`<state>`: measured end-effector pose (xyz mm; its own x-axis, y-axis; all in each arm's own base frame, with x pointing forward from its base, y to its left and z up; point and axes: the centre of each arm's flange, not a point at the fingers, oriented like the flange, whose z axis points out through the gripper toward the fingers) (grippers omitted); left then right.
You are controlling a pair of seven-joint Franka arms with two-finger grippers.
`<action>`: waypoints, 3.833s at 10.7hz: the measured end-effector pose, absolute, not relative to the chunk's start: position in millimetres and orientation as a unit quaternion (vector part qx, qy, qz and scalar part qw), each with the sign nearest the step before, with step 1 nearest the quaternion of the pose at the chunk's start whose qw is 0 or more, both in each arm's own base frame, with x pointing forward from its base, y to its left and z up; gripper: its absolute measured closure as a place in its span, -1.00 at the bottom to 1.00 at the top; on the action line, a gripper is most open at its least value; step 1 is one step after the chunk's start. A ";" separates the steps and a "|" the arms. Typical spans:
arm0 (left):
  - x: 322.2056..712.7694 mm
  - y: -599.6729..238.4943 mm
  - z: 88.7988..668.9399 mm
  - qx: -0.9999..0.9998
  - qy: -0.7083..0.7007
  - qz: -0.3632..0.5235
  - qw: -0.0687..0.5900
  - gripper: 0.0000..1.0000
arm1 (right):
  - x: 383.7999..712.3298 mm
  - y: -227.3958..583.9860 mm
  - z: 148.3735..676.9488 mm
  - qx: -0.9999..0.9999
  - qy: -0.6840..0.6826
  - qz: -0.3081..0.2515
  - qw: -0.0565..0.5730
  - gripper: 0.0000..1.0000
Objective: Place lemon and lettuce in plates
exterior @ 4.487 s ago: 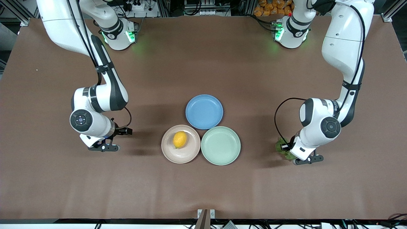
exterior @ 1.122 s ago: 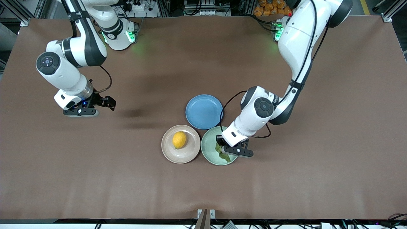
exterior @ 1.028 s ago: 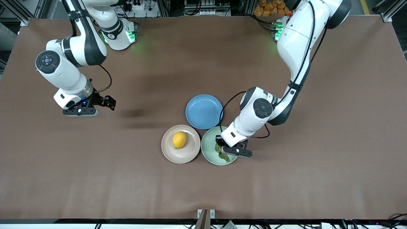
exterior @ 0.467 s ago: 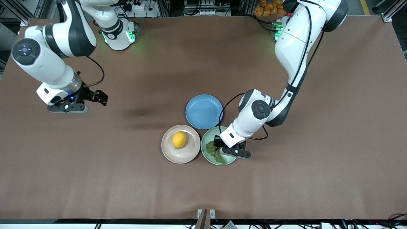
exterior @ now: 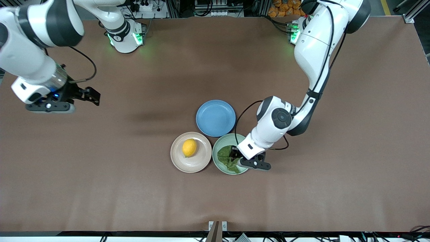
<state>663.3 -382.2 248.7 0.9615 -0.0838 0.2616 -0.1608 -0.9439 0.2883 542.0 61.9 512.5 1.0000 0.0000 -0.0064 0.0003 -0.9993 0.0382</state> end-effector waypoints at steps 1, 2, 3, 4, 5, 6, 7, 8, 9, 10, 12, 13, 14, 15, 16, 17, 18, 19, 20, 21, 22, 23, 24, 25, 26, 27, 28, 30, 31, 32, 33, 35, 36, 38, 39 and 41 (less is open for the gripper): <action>666.0 -375.0 250.5 0.980 -0.065 0.113 0.149 -0.36 | 544.3 59.5 528.8 1.000 0.006 0.004 0.018 -1.00; 668.2 -369.3 254.3 0.982 -0.068 0.104 0.143 -0.36 | 546.6 55.5 542.8 1.000 0.019 0.012 0.018 -1.00; 671.4 -361.4 261.6 0.984 -0.071 0.098 0.131 -0.34 | 548.2 50.1 555.2 0.999 0.034 0.016 0.018 -1.00; 675.1 -350.1 271.5 0.986 -0.075 0.091 0.115 -0.31 | 548.8 44.2 566.5 0.999 0.042 0.018 0.018 -1.00; 680.6 -333.7 284.6 0.989 -0.076 0.084 0.098 -0.31 | 548.4 39.7 576.9 0.999 0.044 0.018 0.018 -1.00; 689.0 -308.2 300.9 0.991 -0.074 0.080 0.079 -0.30 | 547.6 37.6 586.8 0.999 0.044 0.017 0.018 -1.00; 697.9 -276.3 318.2 0.992 -0.083 0.074 0.063 -0.30 | 547.0 35.7 594.5 0.999 0.042 0.018 0.018 -1.00; 705.5 -242.8 335.5 0.992 -0.097 0.068 0.050 -0.30 | 546.7 33.4 598.6 0.999 0.040 0.018 0.018 -1.00; 710.7 -212.6 350.5 0.992 -0.104 0.063 0.041 -0.30 | 547.0 31.9 601.4 0.999 0.038 0.020 0.018 -1.00; 714.9 -186.6 364.7 0.992 -0.103 0.064 0.030 -0.30 | 547.6 32.1 606.7 0.999 0.039 0.026 0.018 -1.00; 718.6 -142.8 387.9 0.994 -0.088 0.064 0.005 -0.30 | 545.9 40.4 626.9 0.998 0.046 0.036 0.015 -1.00; 718.4 -123.4 396.5 0.995 -0.076 0.058 0.001 -0.27 | 544.3 45.6 635.4 0.998 0.050 0.038 0.014 -1.00; 717.1 -103.6 405.0 0.997 -0.063 0.050 -0.003 -0.26 | 542.5 48.8 638.1 0.998 0.051 0.034 0.005 -1.00; 715.0 -85.9 414.2 0.998 -0.052 0.043 -0.006 -0.25 | 540.9 47.6 637.9 0.999 0.048 0.026 -0.004 -1.00; 711.6 -67.6 425.9 0.999 -0.039 0.035 -0.009 -0.23 | 540.2 41.8 638.0 0.999 0.042 0.022 -0.008 -1.00; 707.0 -50.4 440.6 0.999 -0.029 0.031 -0.017 -0.22 | 539.8 31.8 637.5 0.999 0.033 0.017 -0.009 -1.00; 702.6 -38.4 455.7 0.999 -0.024 0.032 -0.028 -0.21 | 539.9 22.0 637.4 1.000 0.024 0.015 -0.010 -1.00; 697.3 -28.4 471.0 0.999 -0.019 0.033 -0.036 -0.20 | 540.1 14.3 637.6 1.000 0.016 0.015 -0.011 -1.00; 691.1 -15.7 484.7 0.999 -0.009 0.029 -0.038 -0.17 | 540.2 9.4 638.1 1.000 0.012 0.016 -0.011 -1.00; 685.9 -2.7 495.4 0.999 0.001 0.026 -0.040 -0.15 | 540.3 6.9 639.5 1.000 0.010 0.017 -0.011 -1.00; 681.8 7.5 504.1 0.999 0.009 0.026 -0.041 -0.18 | 540.3 6.7 642.9 1.000 0.009 0.021 -0.011 -1.00; 678.4 11.8 510.5 0.999 0.013 0.025 -0.042 -0.22 | 539.6 6.9 645.9 1.000 0.010 0.021 -0.011 -1.00; 675.7 10.2 516.0 0.999 0.016 0.025 -0.042 -0.24 | 538.1 7.2 647.9 1.000 0.010 0.017 -0.011 -1.00; 673.3 4.0 521.7 0.999 0.020 0.027 -0.038 -0.37 | 536.8 7.2 650.2 1.000 0.010 0.014 -0.011 -1.00; 670.6 -2.5 527.0 0.999 0.019 0.027 -0.036 -0.61 | 536.2 7.2 653.2 1.000 0.010 0.015 -0.011 -1.00; 667.8 -8.0 532.1 0.999 0.017 0.027 -0.035 -0.64 | 536.0 7.2 656.0 1.000 0.010 0.018 -0.011 -1.00; 664.9 -12.8 535.9 0.999 0.015 0.024 -0.034 -0.80 | 535.9 5.4 658.1 1.000 0.002 0.019 -0.011 -1.00; 659.9 -20.5 539.5 0.999 0.009 0.015 -0.033 -0.89 | 535.9 -0.3 659.0 0.999 -0.046 0.020 -0.011 -1.00; 657.8 -26.3 542.2 0.999 0.005 0.014 -0.032 -1.00 | 535.9 -0.9 659.4 0.998 -0.054 0.020 -0.012 -1.00; 655.7 -32.7 546.3 0.999 0.000 0.016 -0.030 -1.00 | 535.9 -0.9 659.8 0.998 -0.058 0.020 -0.012 -1.00; 653.7 -36.4 550.4 0.999 -0.002 0.018 -0.030 -1.00 | 535.8 -1.1 659.8 0.998 -0.058 0.020 -0.012 -1.00; 648.8 -38.0 558.9 0.999 -0.002 0.018 -0.029 -1.00 | 535.8 -1.2 659.8 0.998 -0.058 0.020 -0.012 -1.00; 647.1 -37.8 561.5 0.999 -0.002 0.017 -0.029 -1.00 | 535.8 -1.0 659.9 0.998 -0.051 0.020 -0.011 -1.00; 644.2 -38.0 568.6 0.999 -0.001 0.022 -0.029 -1.00 | 535.8 -1.8 660.0 0.999 -0.039 0.021 -0.009 -1.00; 640.7 -37.6 573.8 0.999 -0.001 0.021 -0.030 -1.00 | 535.4 -1.9 659.8 0.999 -0.037 0.019 -0.009 -1.00; 632.2 -36.6 584.8 0.999 0.001 0.016 -0.030 -1.00 | 533.6 -1.8 658.7 0.999 -0.036 0.011 -0.009 -1.00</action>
